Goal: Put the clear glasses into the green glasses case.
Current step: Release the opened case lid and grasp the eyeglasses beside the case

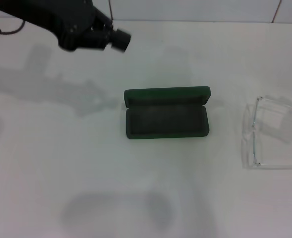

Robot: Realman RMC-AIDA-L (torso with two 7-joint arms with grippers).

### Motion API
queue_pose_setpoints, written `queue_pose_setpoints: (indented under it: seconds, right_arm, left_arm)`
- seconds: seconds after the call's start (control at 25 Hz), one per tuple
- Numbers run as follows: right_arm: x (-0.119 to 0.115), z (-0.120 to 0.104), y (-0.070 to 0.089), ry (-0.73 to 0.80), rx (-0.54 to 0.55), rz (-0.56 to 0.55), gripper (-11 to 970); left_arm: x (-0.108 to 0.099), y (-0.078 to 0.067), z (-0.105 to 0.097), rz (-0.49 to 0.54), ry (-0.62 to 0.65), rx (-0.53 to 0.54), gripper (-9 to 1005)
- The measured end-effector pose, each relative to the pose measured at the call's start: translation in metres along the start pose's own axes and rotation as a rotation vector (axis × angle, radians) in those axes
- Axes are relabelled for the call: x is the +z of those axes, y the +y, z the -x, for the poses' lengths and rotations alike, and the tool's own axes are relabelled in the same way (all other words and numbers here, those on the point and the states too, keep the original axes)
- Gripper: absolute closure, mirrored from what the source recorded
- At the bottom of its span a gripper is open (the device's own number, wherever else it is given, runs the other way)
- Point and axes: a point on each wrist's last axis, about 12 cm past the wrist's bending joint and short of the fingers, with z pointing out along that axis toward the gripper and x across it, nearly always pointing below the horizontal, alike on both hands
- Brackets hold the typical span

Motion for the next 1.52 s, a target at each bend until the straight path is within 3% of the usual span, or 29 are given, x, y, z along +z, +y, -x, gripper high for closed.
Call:
queue_pose_setpoints:
  seconds: [0.16,0.24,0.32,0.56,0.6,0.76,0.8,0.84,0.88,1.0,1.24,1.4,1.52]
  right_arm:
    - [-0.001,-0.001,0.002,-0.001,-0.006,0.002,231]
    - [-0.001,-0.002,0.002,0.0,-0.008,0.003,231]
    - [-0.002,-0.001,0.003,0.0,-0.009,0.008,231]
    - [0.003,-0.003,0.005,-0.009,-0.011,0.023,232]
    - [0.005,-0.004,0.007,-0.012,-0.007,0.026,232]
    - [0.005,-0.008,0.011,-0.019,0.008,0.027,233]
    - [0.002,-0.01,0.012,-0.023,0.014,0.022,233]
    - [0.0,-0.01,0.014,-0.028,0.017,0.02,233]
    - [-0.002,-0.011,0.015,-0.03,0.021,0.016,233]
    - [-0.006,-0.013,0.017,-0.034,0.026,0.01,234]
    - [-0.007,-0.013,0.017,-0.033,0.023,0.009,234]
    - [-0.009,-0.011,0.015,-0.032,0.017,0.014,235]
    - [-0.008,-0.01,0.014,-0.027,0.012,0.02,235]
  left_arm:
    - [-0.002,-0.007,-0.013,-0.002,-0.268,-0.059,967]
    - [-0.002,-0.008,-0.014,-0.008,-0.318,-0.067,967]
    - [0.0,-0.006,-0.01,-0.019,-0.291,-0.062,968]
    - [0.009,-0.001,-0.004,-0.035,0.068,-0.109,970]
    - [0.009,-0.001,-0.004,-0.035,0.068,-0.109,970]
    - [0.026,-0.003,0.007,-0.165,0.363,-0.153,972]
    - [0.026,-0.003,0.007,-0.165,0.363,-0.153,973]
    - [0.037,-0.004,0.008,-0.192,0.48,-0.178,974]
    - [0.044,-0.004,0.005,-0.169,0.556,-0.197,974]
    - [0.047,-0.003,-0.003,-0.079,0.626,-0.205,974]
    - [0.038,0.008,-0.023,0.16,0.73,-0.226,974]
    - [0.024,0.019,-0.022,0.331,0.697,-0.209,973]
    - [0.009,0.024,-0.018,0.444,0.581,-0.175,973]
